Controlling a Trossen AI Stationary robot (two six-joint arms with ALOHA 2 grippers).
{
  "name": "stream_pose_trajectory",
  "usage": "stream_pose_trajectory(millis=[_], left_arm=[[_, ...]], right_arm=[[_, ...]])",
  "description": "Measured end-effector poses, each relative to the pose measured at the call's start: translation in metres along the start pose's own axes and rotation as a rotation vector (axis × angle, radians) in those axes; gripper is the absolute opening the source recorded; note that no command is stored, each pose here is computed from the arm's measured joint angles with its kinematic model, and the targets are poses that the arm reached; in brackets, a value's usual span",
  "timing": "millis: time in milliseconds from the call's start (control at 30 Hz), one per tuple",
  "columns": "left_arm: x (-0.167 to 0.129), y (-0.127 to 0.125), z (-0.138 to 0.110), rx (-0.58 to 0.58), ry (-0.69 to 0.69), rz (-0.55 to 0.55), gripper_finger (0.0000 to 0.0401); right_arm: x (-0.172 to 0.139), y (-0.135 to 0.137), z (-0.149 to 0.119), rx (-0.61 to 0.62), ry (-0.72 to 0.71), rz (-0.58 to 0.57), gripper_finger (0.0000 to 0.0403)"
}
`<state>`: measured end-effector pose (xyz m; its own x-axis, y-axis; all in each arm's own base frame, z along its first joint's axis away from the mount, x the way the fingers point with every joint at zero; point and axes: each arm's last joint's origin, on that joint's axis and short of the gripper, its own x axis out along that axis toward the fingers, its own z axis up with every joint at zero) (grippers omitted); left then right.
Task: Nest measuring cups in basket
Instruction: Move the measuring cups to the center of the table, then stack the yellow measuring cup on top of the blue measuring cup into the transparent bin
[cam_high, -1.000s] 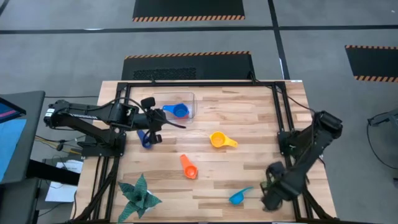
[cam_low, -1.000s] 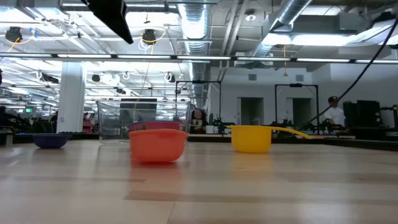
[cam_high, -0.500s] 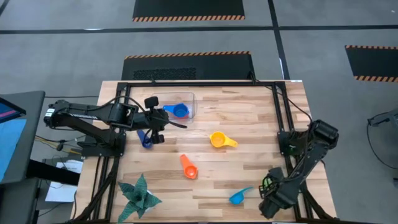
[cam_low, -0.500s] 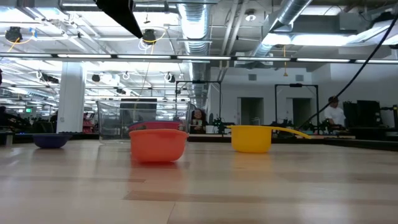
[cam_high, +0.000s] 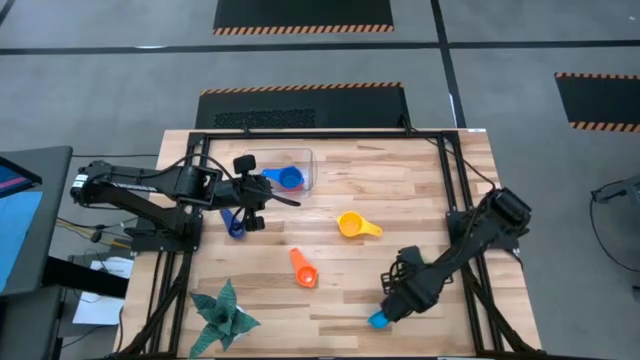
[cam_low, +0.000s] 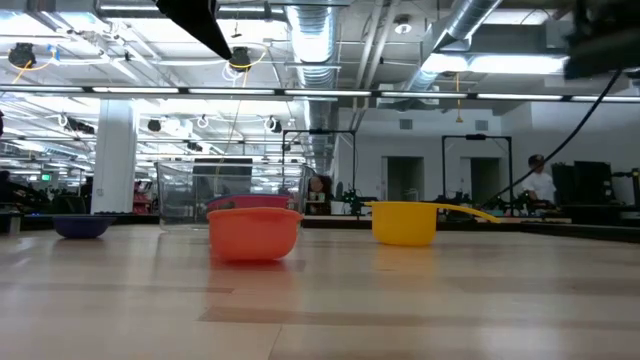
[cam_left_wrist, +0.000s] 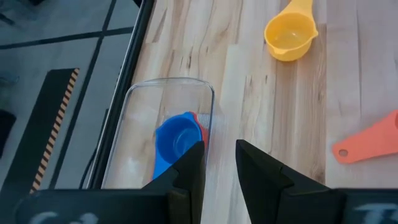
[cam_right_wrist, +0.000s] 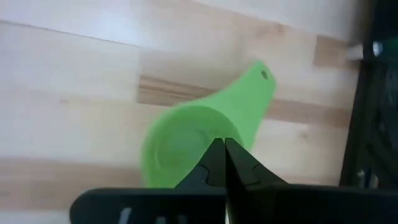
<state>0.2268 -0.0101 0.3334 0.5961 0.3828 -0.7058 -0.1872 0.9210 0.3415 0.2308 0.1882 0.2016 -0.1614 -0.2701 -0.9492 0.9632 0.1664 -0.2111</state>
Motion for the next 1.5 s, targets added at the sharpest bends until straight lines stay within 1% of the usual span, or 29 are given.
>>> stream_pose_trajectory(millis=[67, 167, 333, 400, 533, 600, 667, 733, 800, 867, 967, 1067, 1167, 1300, 1400, 1500], left_arm=[[0.000, 0.000, 0.000, -0.008, 0.001, 0.000, 0.0080], [0.000, 0.000, 0.000, -0.014, 0.002, -0.003, 0.0080], [0.000, 0.000, 0.000, -0.010, 0.002, -0.002, 0.0080], [0.000, 0.000, 0.000, -0.005, 0.002, -0.002, 0.0080], [0.000, 0.000, 0.000, -0.004, 0.001, 0.002, 0.0080], [0.000, 0.000, 0.000, -0.004, 0.001, 0.002, 0.0080], [0.000, 0.000, 0.000, -0.003, -0.002, 0.002, 0.0080], [0.000, 0.000, 0.001, -0.004, -0.007, 0.002, 0.0080], [0.000, 0.000, 0.002, -0.009, -0.018, 0.002, 0.0080], [0.000, 0.000, 0.004, -0.008, -0.036, 0.003, 0.0080], [0.000, 0.000, 0.005, 0.010, -0.044, 0.004, 0.0080], [0.000, 0.000, 0.005, 0.019, -0.045, 0.004, 0.0080], [0.000, 0.000, 0.005, 0.019, -0.045, 0.004, 0.0080], [0.000, 0.000, 0.005, 0.010, -0.044, 0.004, 0.0080], [0.000, 0.000, 0.005, 0.008, -0.044, 0.003, 0.0080], [0.000, 0.000, 0.005, 0.007, -0.044, 0.004, 0.0080]], right_arm=[[-0.013, 0.001, 0.001, -0.033, 0.005, 0.018, 0.0004], [-0.028, 0.001, -0.007, -0.087, 0.026, 0.075, 0.0008], [-0.036, 0.006, -0.037, -0.180, 0.110, 0.251, 0.0005], [-0.033, 0.010, -0.051, -0.225, 0.134, 0.292, 0.0005], [-0.017, 0.019, -0.075, -0.318, 0.190, 0.283, 0.0006], [-0.008, 0.024, -0.082, -0.350, 0.224, 0.254, 0.0005], [0.002, 0.030, -0.085, -0.373, 0.220, 0.233, 0.0004], [0.007, 0.039, -0.078, -0.384, 0.208, 0.228, 0.0006], [0.012, 0.051, -0.065, -0.423, 0.190, 0.229, 0.0007], [0.017, 0.064, -0.051, -0.462, 0.149, 0.251, 0.0005], [0.018, 0.083, -0.027, -0.509, 0.077, 0.329, 0.0005], [0.020, 0.092, -0.006, -0.542, 0.038, 0.325, 0.0008], [0.015, 0.092, -0.001, -0.559, 0.009, 0.302, 0.0006], [0.000, 0.086, -0.003, -0.562, -0.020, 0.282, 0.0005], [-0.011, 0.078, -0.008, -0.537, -0.022, 0.237, 0.0009], [-0.025, 0.069, -0.008, -0.460, -0.048, 0.175, 0.0009]])
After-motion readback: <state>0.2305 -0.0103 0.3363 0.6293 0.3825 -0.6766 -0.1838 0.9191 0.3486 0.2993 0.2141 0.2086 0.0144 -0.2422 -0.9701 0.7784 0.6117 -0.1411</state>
